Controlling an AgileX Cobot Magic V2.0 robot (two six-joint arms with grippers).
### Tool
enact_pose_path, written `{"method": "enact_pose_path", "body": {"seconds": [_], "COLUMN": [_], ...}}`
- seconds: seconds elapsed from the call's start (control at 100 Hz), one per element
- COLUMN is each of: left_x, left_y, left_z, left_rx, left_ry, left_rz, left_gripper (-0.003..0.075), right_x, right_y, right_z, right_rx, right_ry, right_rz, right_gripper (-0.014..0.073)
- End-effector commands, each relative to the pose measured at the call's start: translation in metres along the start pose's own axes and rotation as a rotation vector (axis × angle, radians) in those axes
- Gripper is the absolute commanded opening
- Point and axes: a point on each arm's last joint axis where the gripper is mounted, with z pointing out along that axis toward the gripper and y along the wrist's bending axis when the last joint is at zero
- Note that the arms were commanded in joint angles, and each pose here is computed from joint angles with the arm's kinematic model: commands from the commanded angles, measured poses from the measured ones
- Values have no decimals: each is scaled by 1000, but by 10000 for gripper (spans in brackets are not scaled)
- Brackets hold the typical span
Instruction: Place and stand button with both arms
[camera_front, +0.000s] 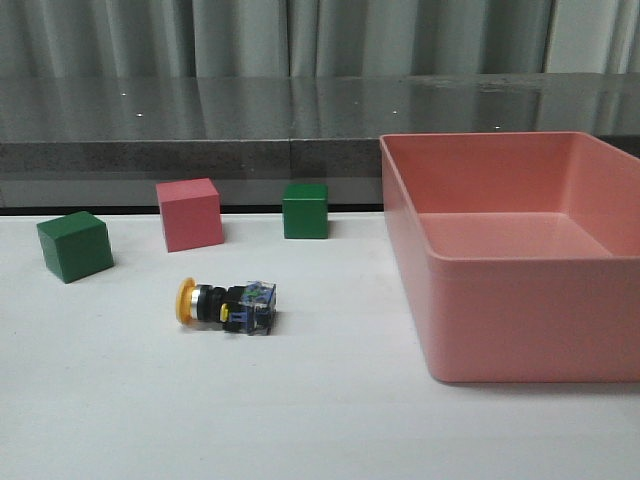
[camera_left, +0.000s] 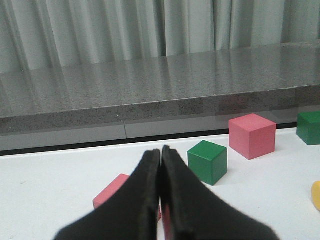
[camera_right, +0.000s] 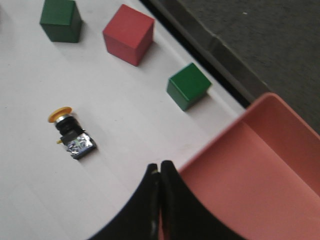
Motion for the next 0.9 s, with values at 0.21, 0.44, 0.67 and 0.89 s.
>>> {"method": "enact_pose_path", "body": {"seconds": [0.21, 0.44, 0.67, 0.89], "left_x": [7, 7, 7, 7], "left_y": [-2, -2, -2, -2], "left_z": [-1, -1, -1, -1], "left_rx": [4, 4, 4, 4], "left_ry": [-63, -63, -63, -63], "left_rz": [-20, -20, -20, -20], "left_gripper": [-20, -20, -19, -19], "right_x": [52, 117, 173, 205], "right_y": [-13, 10, 34, 52], "right_z": [-82, -95, -92, -97], "right_rx": [239, 363, 431, 453], "right_ry": [-253, -397, -485, -531], "right_rz": [166, 228, 250, 248], "right_gripper": [-113, -113, -113, -113]}}
